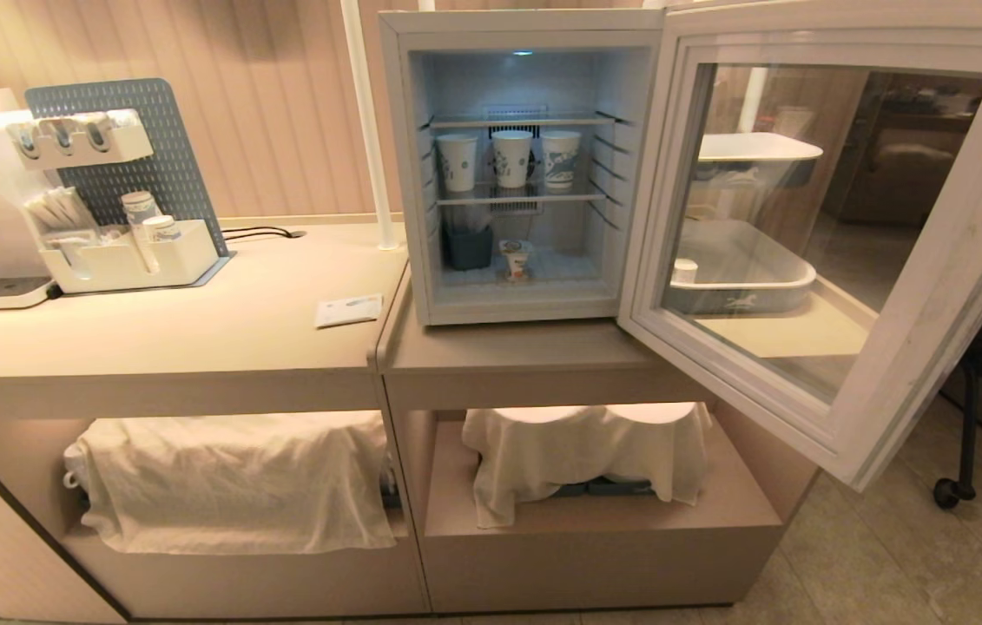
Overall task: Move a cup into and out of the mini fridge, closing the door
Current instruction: Close the freezer door
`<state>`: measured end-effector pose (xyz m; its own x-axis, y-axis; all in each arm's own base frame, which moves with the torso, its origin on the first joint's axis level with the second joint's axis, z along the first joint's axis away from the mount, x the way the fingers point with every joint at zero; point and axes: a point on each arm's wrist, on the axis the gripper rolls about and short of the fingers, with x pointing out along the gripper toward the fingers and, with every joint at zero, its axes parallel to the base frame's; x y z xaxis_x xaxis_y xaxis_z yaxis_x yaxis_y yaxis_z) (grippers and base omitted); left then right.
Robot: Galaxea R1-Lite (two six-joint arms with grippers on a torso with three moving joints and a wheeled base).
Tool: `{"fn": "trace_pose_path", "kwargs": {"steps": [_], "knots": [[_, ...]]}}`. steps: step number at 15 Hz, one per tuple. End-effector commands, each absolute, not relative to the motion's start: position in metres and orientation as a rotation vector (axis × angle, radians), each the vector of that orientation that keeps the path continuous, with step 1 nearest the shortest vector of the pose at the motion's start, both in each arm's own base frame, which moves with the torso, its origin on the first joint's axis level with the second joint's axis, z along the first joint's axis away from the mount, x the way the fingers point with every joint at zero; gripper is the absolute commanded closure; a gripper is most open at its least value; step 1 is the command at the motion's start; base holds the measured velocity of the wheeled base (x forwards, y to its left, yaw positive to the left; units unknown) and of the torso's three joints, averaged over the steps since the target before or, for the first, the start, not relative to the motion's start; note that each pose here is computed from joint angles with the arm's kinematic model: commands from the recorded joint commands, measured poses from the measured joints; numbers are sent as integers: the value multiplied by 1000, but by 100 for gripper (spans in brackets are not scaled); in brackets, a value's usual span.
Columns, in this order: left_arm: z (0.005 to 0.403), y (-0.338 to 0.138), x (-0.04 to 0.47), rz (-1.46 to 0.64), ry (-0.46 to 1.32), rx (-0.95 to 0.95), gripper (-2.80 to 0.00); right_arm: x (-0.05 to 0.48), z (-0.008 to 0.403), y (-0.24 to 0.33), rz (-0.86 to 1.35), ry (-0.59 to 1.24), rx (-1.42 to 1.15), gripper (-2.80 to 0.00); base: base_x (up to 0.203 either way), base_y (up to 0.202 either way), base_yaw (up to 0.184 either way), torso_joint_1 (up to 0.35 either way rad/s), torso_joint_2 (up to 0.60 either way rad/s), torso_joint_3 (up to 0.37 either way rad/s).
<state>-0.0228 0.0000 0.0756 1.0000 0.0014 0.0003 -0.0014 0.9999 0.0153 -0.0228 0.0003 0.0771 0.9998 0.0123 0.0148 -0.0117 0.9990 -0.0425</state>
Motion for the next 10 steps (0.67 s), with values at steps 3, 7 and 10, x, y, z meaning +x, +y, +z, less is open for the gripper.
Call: {"fn": "trace_pose_path", "kwargs": {"steps": [3,7,10], "knots": [[76,0,-23,2,2,15,0,-22,74,0,6,-3,-38,-280,0,0,0,0,0,0],[76,0,-23,2,1,15,0,-31,96,1,49,-45,-37,-280,0,0,0,0,0,0],[75,0,-23,2,0,15,0,-48,117,3,130,15,0,-280,0,0,0,0,0,0]]}}
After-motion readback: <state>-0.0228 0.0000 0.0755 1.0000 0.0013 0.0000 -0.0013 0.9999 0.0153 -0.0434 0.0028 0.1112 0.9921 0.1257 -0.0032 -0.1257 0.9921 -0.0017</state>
